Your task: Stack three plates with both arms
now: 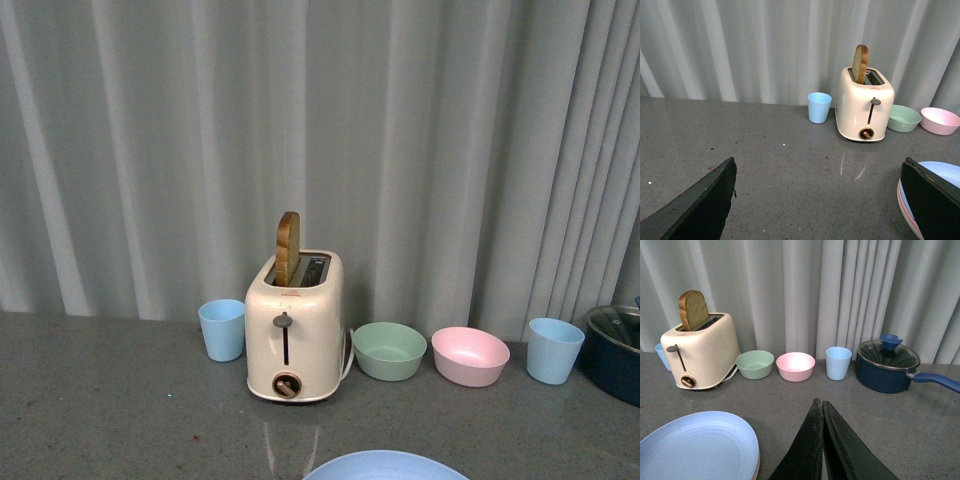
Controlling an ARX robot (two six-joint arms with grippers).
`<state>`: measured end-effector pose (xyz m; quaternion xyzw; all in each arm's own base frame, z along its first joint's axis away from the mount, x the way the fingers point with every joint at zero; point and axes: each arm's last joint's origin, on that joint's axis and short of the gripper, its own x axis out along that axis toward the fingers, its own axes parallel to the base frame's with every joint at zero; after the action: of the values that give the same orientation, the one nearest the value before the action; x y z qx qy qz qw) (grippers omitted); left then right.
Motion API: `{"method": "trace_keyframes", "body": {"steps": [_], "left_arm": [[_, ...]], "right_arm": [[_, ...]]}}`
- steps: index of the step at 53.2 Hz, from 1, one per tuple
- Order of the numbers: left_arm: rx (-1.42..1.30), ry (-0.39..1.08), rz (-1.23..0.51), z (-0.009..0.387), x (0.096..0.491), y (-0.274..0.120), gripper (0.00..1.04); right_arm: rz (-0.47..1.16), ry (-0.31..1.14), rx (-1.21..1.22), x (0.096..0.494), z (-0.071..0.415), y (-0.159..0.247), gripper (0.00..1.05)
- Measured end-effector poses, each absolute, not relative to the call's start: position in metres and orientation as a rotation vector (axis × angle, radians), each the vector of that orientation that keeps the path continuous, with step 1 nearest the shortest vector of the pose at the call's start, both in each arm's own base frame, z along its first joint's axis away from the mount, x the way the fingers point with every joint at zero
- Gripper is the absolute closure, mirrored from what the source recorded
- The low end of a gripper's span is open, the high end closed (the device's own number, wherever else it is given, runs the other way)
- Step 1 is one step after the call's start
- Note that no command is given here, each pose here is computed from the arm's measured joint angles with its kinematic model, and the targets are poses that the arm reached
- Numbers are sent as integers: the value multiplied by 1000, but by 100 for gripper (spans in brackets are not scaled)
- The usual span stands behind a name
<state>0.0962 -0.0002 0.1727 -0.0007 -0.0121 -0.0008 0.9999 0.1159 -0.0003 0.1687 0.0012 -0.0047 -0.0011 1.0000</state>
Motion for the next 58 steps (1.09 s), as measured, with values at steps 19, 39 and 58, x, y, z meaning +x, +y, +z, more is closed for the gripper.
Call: {"method": "trace_keyframes", "body": {"steps": [19, 39, 58], "left_arm": [[-1, -24, -2, 173, 96, 0, 7], [-1, -25, -2, 173, 96, 0, 7], [-1, -25, -2, 173, 96, 0, 7]], "right_arm": [[-2, -10, 2, 109, 168, 0, 102], [-2, -3, 2, 98, 165, 0, 102], [-2, -2, 1, 98, 165, 0, 65]]}}
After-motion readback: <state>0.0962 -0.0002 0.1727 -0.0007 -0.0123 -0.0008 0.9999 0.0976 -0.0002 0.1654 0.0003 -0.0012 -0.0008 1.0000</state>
